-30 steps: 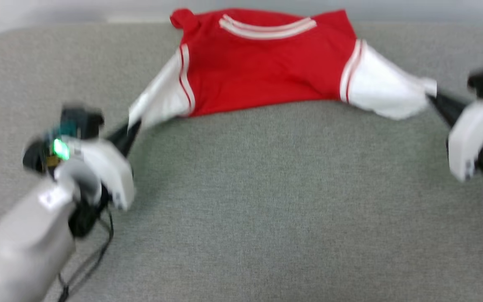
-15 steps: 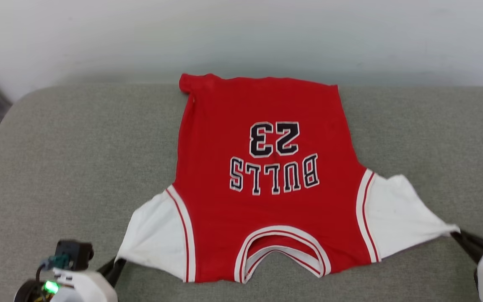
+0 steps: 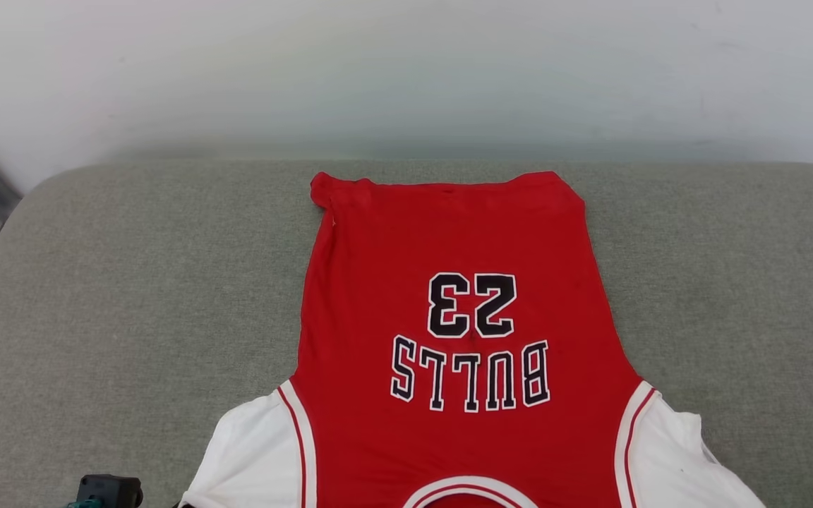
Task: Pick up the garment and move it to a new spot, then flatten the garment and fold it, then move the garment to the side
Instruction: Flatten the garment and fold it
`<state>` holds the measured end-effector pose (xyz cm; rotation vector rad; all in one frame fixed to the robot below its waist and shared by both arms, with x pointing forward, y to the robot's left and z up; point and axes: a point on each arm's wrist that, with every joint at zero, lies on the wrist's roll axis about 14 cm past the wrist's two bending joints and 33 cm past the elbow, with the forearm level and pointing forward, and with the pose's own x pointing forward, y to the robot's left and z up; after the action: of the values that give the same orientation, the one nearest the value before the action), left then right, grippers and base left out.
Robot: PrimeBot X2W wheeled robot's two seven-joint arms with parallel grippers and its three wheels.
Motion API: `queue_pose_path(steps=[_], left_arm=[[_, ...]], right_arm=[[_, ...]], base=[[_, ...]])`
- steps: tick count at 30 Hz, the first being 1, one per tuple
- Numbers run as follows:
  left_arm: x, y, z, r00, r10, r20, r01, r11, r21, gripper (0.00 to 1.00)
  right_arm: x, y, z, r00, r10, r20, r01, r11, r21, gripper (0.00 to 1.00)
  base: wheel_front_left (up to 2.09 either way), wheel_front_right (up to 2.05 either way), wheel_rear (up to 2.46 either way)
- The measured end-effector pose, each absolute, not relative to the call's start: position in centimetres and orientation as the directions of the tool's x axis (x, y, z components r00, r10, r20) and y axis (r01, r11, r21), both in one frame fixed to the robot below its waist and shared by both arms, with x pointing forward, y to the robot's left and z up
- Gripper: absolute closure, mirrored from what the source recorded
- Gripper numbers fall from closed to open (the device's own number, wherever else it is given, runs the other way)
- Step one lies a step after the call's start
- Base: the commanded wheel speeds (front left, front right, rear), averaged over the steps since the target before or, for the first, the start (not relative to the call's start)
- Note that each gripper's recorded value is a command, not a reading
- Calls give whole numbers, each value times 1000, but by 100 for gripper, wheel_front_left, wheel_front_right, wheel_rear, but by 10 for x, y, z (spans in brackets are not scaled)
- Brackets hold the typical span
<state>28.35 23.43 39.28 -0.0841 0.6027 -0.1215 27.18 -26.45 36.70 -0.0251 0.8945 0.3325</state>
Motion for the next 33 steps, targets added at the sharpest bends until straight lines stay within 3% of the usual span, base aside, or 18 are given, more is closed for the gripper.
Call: queue_pose_path(steps=[1, 2, 3, 4, 5, 8, 14, 18, 22, 26, 33], left_arm=[[283, 234, 392, 816, -136, -562, 88, 990, -112, 100], [283, 234, 393, 817, -135, -561, 88, 990, -110, 100], [284, 233, 393, 818, -136, -558, 89, 990, -111, 100], [284, 232, 394, 820, -138, -555, 92, 990, -111, 100], [285, 231, 396, 824, -137, -550, 93, 990, -108, 100], [291, 228, 403, 841, -140, -523, 102, 990, -100, 100], [310, 223, 421, 875, -145, -462, 120, 989, -84, 100], [329, 215, 429, 890, -164, -425, 143, 986, -82, 100], [347, 208, 432, 899, -176, -402, 157, 984, -82, 100], [362, 204, 427, 902, -173, -395, 154, 985, -80, 100], [378, 200, 408, 900, -153, -409, 124, 988, -96, 100]], right_arm=[[273, -265, 368, 580, 272, -768, -288, 950, 118, 100], [277, -267, 371, 591, 266, -762, -284, 952, 113, 78], [281, -269, 374, 598, 261, -758, -283, 953, 105, 78], [286, -269, 378, 608, 260, -750, -289, 953, 96, 13], [292, -268, 383, 618, 261, -741, -291, 952, 93, 0], [319, -265, 406, 670, 273, -691, -314, 947, 69, 0], [409, -253, 503, 821, 305, -482, -378, 924, -59, 0], [467, -238, 565, 865, 321, -385, -400, 906, -143, 0], [511, -218, 570, 820, 311, -479, -441, 879, -183, 0], [549, -199, 549, 722, 260, -641, -478, 857, -190, 0], [617, -162, 503, 579, 160, -800, -497, 847, -190, 0]], base=[[0, 0, 0], [0, 0, 0], [0, 0, 0], [0, 0, 0], [0, 0, 0], [0, 0, 0], [0, 0, 0], [0, 0, 0], [0, 0, 0], [0, 0, 0], [0, 0, 0]])
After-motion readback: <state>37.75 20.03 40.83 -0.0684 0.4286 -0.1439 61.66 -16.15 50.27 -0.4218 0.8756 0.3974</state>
